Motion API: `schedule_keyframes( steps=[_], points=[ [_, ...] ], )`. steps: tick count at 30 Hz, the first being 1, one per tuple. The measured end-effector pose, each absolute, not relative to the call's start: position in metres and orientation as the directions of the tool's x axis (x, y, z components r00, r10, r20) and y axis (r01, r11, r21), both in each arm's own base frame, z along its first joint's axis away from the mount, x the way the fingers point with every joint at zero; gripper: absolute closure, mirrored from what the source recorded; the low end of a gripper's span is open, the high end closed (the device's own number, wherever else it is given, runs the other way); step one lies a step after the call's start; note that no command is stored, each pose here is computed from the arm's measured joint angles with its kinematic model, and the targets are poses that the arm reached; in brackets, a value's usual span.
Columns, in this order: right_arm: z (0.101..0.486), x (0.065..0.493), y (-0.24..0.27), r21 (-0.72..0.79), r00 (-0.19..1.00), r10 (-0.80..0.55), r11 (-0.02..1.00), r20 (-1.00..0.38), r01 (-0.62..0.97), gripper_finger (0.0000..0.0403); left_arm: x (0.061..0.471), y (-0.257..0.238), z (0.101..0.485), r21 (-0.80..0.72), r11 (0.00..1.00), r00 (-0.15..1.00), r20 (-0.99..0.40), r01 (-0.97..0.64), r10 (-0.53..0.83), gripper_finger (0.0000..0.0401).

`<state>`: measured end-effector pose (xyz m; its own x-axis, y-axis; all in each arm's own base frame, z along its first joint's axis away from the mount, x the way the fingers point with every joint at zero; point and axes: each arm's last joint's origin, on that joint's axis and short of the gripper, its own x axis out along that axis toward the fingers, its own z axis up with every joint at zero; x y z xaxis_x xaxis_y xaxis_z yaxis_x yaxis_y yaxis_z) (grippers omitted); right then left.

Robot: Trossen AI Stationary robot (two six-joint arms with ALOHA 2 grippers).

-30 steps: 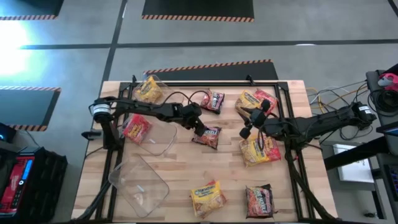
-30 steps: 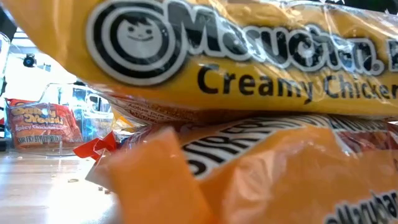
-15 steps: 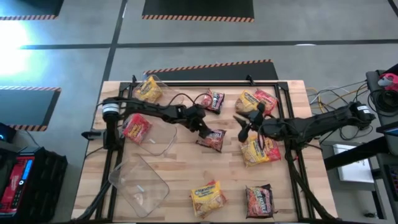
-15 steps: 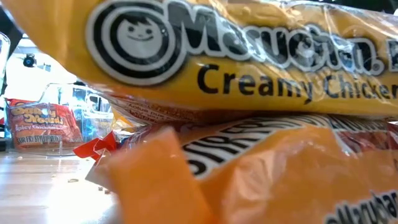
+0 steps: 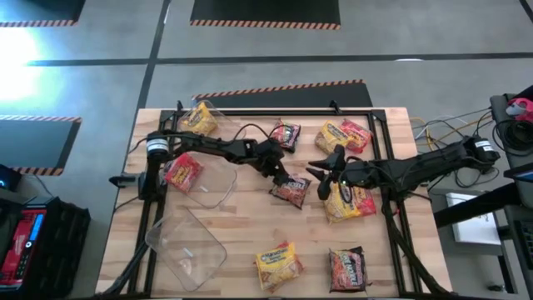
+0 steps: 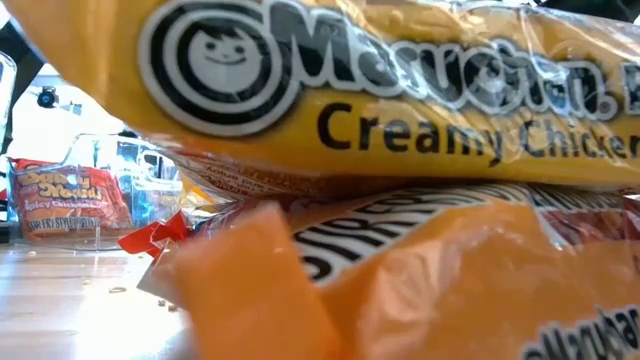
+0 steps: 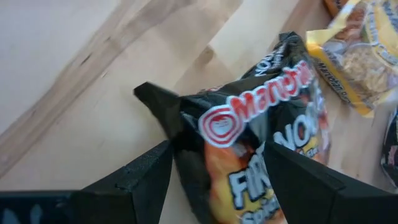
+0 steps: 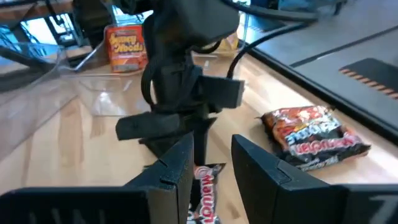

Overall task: Sort Maruchan noodles
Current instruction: Put the noodles pack into the bottom transparent bin

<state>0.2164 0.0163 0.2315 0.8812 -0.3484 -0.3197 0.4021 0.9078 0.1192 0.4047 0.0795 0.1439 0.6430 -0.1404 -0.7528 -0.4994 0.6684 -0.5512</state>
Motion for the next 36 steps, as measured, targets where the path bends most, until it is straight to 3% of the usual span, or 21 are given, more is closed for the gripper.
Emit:
schedule_keyframes(
  steps=[12,25,36],
  points=[
    [0.243,0.217,0.018,0.249,0.931,-0.275,0.910,-0.242,0.333,0.0303,0.405,0.077,0.147,-0.545,0.685,0.622,-0.764,-0.483,-0.170,0.0165],
    [0.210,0.230,0.020,0.403,0.873,-0.281,0.801,-0.399,0.442,0.0305,0.407,0.072,0.147,-0.555,0.716,0.627,-0.750,-0.423,-0.211,0.0165],
    [0.169,0.246,0.024,0.435,0.799,-0.221,0.742,-0.559,0.509,0.0340,0.408,0.073,0.149,-0.555,0.733,0.641,-0.737,-0.393,-0.213,0.0165]
  ],
)
